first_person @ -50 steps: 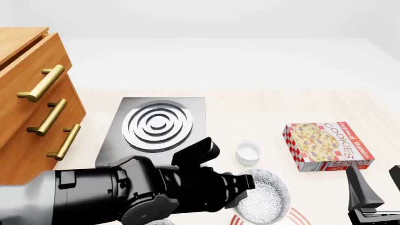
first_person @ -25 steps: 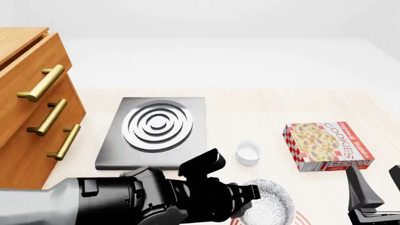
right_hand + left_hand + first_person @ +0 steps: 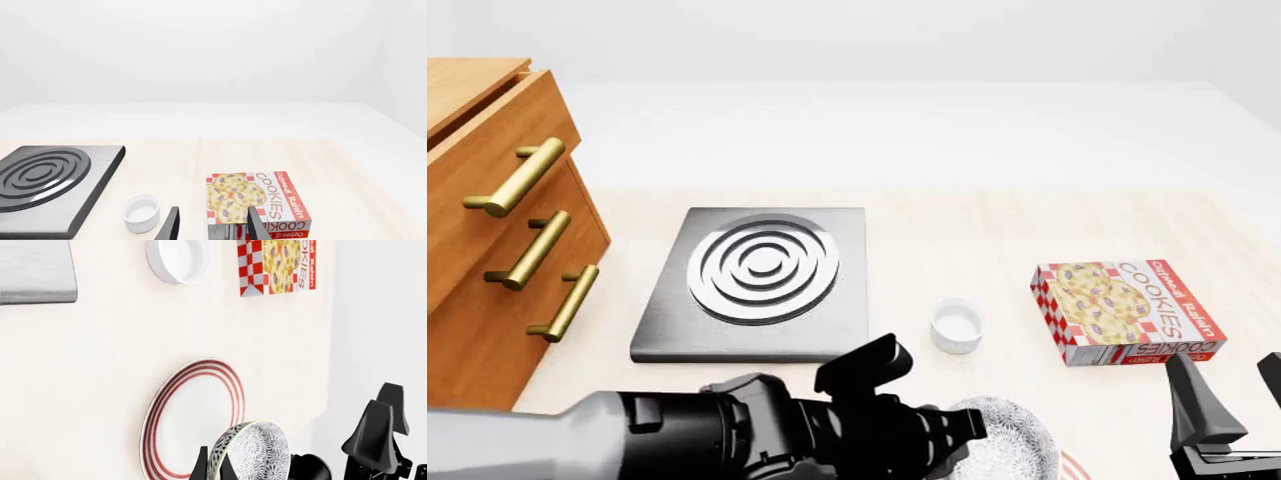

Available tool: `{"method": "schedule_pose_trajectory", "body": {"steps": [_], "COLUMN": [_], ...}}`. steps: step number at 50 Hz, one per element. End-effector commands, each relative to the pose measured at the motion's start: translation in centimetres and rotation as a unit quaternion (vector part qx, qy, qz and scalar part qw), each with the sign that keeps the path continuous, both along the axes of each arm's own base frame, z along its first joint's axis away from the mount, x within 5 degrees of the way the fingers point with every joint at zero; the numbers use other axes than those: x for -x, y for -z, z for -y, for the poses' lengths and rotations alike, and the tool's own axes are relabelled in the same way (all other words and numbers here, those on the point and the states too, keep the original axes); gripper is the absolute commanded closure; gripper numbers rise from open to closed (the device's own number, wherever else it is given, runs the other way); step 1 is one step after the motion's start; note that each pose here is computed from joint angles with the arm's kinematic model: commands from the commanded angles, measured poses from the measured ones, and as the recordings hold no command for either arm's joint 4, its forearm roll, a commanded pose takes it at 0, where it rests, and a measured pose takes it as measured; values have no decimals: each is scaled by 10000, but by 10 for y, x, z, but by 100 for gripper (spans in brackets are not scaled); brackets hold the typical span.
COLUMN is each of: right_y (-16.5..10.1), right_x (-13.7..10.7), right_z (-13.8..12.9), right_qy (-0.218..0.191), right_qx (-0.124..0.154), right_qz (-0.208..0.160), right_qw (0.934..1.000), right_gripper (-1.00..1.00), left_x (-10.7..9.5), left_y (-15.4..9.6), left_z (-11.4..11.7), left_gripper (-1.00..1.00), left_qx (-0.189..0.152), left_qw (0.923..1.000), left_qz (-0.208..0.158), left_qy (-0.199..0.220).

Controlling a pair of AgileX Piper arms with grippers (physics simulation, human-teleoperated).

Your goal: Pick the akita bowl on the wooden cabinet and place it on the plate.

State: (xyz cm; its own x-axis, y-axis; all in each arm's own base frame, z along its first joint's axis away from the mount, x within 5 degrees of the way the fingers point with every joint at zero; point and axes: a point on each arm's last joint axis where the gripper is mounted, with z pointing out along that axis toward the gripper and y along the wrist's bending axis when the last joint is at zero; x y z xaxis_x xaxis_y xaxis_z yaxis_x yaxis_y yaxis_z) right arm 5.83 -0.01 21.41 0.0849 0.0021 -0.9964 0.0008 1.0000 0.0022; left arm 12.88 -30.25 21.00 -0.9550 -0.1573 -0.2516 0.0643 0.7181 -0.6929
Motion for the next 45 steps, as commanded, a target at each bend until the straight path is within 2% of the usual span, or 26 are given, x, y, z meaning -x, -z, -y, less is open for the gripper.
{"method": "schedule_pose_trajectory", "body": {"steps": [1, 20, 45], "right_y": [0, 0, 0], "right_x": [0, 0, 0], "right_z": [0, 0, 0], "right_qy": [0, 0, 0], "right_qx": [0, 0, 0], "right_qz": [0, 0, 0], "right_qw": [10000, 10000, 10000], "right_gripper": [-100, -100, -100], "left_x": [0, 0, -12], "left_y": [3, 9, 11], "left_z": [4, 8, 6], "left_gripper": [100, 100, 100], "left_qx": [79, 126, 180], "left_qw": [10000, 9999, 9995], "left_qz": [-47, -87, -67], "left_qy": [-35, -67, -241]}}
